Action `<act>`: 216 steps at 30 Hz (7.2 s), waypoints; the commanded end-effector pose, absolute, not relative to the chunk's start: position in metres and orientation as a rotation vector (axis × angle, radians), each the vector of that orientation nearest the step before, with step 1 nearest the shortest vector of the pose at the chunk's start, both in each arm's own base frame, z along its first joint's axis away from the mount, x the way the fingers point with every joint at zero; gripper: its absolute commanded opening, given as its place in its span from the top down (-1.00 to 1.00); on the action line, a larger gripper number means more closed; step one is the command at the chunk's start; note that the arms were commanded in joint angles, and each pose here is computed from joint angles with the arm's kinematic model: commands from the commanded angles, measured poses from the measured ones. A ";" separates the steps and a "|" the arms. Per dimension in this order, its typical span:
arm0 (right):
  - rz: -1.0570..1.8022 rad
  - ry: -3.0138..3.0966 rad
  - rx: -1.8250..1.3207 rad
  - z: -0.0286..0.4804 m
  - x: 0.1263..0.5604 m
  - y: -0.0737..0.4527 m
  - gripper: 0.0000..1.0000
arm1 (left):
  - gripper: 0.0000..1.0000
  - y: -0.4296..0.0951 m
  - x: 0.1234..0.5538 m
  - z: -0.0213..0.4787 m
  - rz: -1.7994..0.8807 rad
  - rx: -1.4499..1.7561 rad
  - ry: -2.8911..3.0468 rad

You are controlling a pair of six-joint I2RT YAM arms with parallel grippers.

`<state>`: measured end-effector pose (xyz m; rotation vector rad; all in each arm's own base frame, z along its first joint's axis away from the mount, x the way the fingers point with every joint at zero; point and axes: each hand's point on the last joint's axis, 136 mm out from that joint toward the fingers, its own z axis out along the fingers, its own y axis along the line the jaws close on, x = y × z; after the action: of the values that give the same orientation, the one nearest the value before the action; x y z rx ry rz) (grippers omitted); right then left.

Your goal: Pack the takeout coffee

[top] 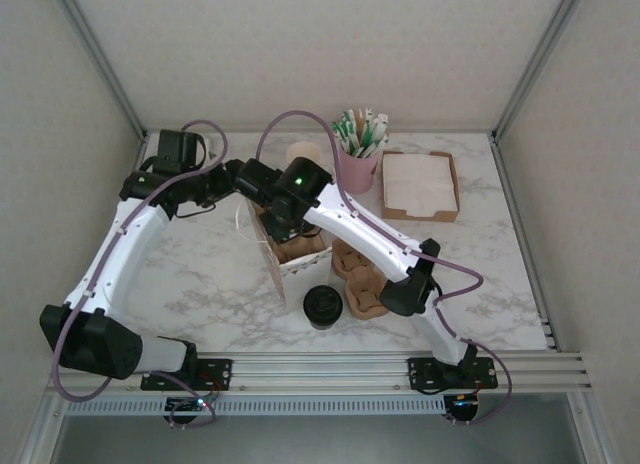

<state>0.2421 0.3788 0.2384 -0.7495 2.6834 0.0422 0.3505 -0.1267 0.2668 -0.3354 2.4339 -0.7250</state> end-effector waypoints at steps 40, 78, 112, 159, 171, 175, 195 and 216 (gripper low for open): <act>-0.056 2.912 -0.856 0.096 0.260 0.393 0.09 | -0.61 -0.078 0.319 0.304 -0.545 -0.512 2.241; 0.302 2.659 -0.640 0.230 0.271 0.411 -0.35 | -0.60 -0.061 0.307 0.305 -0.431 -0.532 2.260; 0.351 2.256 -0.699 0.393 0.192 0.299 -0.38 | -0.53 -0.066 0.298 0.289 -0.449 -0.515 2.317; 0.381 2.542 -0.968 0.179 0.112 0.292 -0.69 | -0.51 -0.050 0.269 0.256 -0.362 -0.592 2.371; 0.231 2.596 -0.929 0.144 0.118 0.297 -0.77 | -0.51 -0.050 0.267 0.250 -0.362 -0.598 2.380; 0.226 2.594 -0.922 0.142 0.120 0.300 -0.77 | -0.51 -0.050 0.268 0.249 -0.363 -0.601 2.380; 0.166 2.632 -0.918 0.120 0.121 0.303 -0.59 | -0.51 -0.052 0.268 0.244 -0.372 -0.603 2.396; 0.188 2.589 -0.885 0.158 0.121 0.295 -0.31 | -0.51 -0.049 0.273 0.242 -0.339 -0.606 2.393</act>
<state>0.1214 0.2984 0.1301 -0.9067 2.6350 0.1727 0.2706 -0.0540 0.2438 -0.5739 2.4033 -0.3612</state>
